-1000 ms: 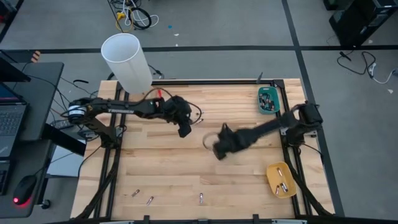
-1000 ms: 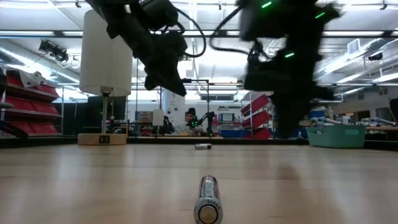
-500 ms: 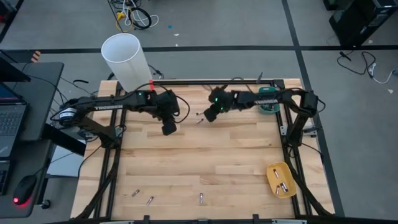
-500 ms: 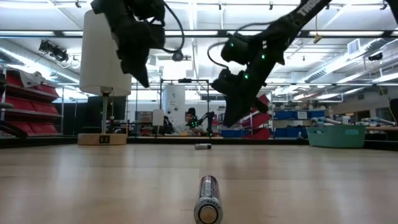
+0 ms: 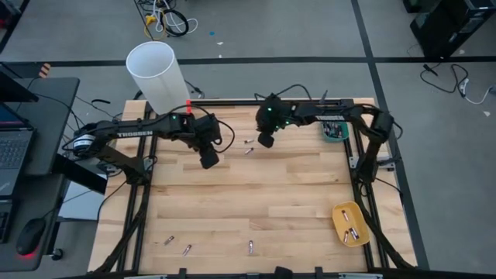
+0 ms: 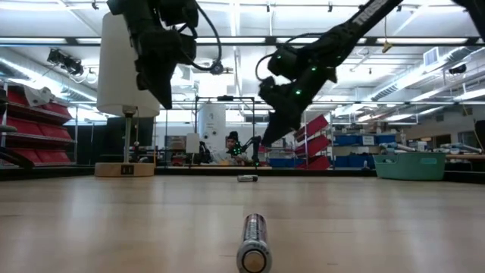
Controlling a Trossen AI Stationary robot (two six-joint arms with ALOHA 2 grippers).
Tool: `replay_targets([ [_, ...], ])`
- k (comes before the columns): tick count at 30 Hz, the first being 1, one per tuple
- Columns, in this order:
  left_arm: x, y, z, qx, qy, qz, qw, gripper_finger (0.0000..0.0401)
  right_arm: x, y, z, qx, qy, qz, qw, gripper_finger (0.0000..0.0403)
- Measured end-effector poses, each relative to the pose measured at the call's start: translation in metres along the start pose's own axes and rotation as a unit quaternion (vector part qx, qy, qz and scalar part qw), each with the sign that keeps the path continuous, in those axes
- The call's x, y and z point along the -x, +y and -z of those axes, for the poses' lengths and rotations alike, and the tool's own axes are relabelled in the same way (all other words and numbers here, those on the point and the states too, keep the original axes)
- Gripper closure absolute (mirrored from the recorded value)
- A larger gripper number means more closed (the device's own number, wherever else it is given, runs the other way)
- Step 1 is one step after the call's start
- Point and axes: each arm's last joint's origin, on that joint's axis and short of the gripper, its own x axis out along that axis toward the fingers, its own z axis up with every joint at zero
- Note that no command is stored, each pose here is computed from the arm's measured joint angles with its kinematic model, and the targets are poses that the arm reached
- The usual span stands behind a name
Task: Sort batteries
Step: Put the silver battery into the yellow bin
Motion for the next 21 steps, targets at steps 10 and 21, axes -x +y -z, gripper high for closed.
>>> replay_targets([
  [10,0.009,-0.002,0.014,0.03,0.047,-0.007,0.998,0.0371,-0.038,0.008,-0.02,0.037,0.076,-0.039,0.996,0.0344],
  [21,0.035,0.002,0.048,0.059,0.036,-0.044,0.997,0.0371,-0.052,0.02,-0.015,0.117,0.088,-0.039,0.988,0.0264],
])
